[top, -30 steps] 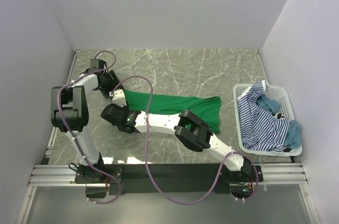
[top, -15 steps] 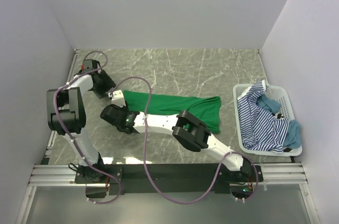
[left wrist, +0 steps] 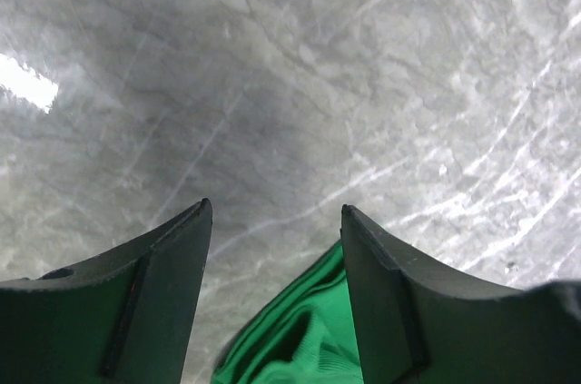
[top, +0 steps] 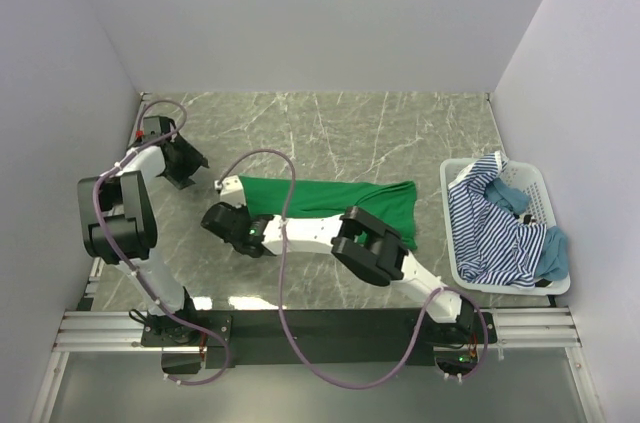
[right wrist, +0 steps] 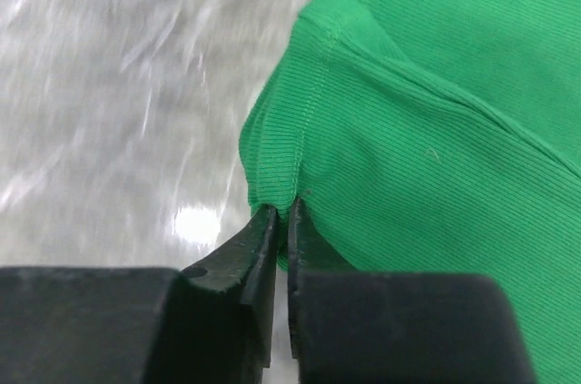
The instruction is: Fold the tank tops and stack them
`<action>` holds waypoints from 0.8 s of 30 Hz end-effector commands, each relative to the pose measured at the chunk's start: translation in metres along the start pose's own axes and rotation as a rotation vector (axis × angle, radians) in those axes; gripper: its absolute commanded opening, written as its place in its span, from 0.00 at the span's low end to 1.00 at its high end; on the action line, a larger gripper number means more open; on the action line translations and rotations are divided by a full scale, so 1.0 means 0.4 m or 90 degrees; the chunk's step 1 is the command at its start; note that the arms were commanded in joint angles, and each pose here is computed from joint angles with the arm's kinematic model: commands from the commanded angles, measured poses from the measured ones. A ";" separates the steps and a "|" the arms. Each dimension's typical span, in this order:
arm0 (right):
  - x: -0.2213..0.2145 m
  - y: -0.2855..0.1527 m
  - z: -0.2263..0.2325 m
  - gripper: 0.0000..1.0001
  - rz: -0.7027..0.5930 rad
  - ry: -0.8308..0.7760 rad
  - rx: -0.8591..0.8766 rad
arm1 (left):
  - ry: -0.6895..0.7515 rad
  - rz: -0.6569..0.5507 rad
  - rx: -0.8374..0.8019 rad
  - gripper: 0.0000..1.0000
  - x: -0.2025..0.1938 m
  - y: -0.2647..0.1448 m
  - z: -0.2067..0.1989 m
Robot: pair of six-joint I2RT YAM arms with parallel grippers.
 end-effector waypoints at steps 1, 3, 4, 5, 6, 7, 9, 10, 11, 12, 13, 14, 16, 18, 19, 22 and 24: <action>-0.064 -0.059 -0.017 0.06 0.087 -0.027 0.081 | -0.012 -0.015 -0.043 0.64 -0.003 -0.050 -0.020; -0.039 -0.093 -0.006 0.03 0.082 -0.004 0.127 | -0.021 -0.012 -0.060 0.64 -0.019 -0.055 -0.018; -0.065 -0.105 -0.014 0.01 0.110 -0.009 0.152 | -0.021 -0.001 -0.065 0.64 -0.043 -0.060 -0.011; -0.040 -0.128 -0.012 0.00 0.101 0.003 0.169 | -0.021 0.003 -0.069 0.64 -0.054 -0.061 -0.010; -0.036 -0.139 -0.008 0.00 0.102 0.018 0.185 | -0.017 0.009 -0.080 0.64 -0.068 -0.067 -0.017; -0.048 -0.143 -0.022 0.00 0.114 0.021 0.187 | -0.017 0.020 -0.080 0.64 -0.087 -0.065 -0.008; -0.034 -0.168 -0.017 0.00 0.122 0.048 0.219 | -0.015 0.024 -0.097 0.63 -0.101 -0.071 -0.012; -0.043 -0.169 -0.030 0.00 0.133 0.054 0.219 | -0.010 0.031 -0.105 0.64 -0.115 -0.077 -0.012; -0.037 -0.176 -0.029 0.00 0.144 0.069 0.231 | -0.002 0.035 -0.111 0.63 -0.121 -0.081 -0.015; -0.036 -0.179 -0.031 0.00 0.148 0.076 0.234 | 0.002 0.041 -0.111 0.64 -0.129 -0.082 -0.014; -0.040 -0.180 -0.036 0.00 0.156 0.079 0.235 | 0.010 0.044 -0.115 0.63 -0.138 -0.087 -0.017; -0.025 -0.181 -0.032 0.00 0.145 0.093 0.246 | 0.014 0.046 -0.116 0.63 -0.142 -0.090 -0.017; -0.023 -0.185 -0.031 0.00 0.152 0.110 0.260 | 0.021 0.057 -0.111 0.63 -0.157 -0.089 -0.015; -0.013 -0.188 -0.031 0.00 0.154 0.128 0.269 | 0.032 0.064 -0.097 0.61 -0.167 -0.086 -0.012; -0.006 -0.189 -0.033 0.00 0.153 0.133 0.270 | 0.037 0.068 -0.090 0.61 -0.178 -0.085 -0.011; 0.004 -0.190 -0.036 0.00 0.155 0.149 0.274 | 0.042 0.063 -0.068 0.58 -0.187 -0.085 -0.002; 0.014 -0.191 -0.040 0.00 0.153 0.160 0.277 | 0.048 0.059 -0.047 0.58 -0.189 -0.083 0.008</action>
Point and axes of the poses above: each gripper's point midway between its finger pads, its own y axis out along the fingers, its own z axis along the line the jaws close on, x = y × z, the point moved 7 cm from there along -y, back along the fingers, and after that the axes turned 2 degrees about y, right-handed, at the moved point
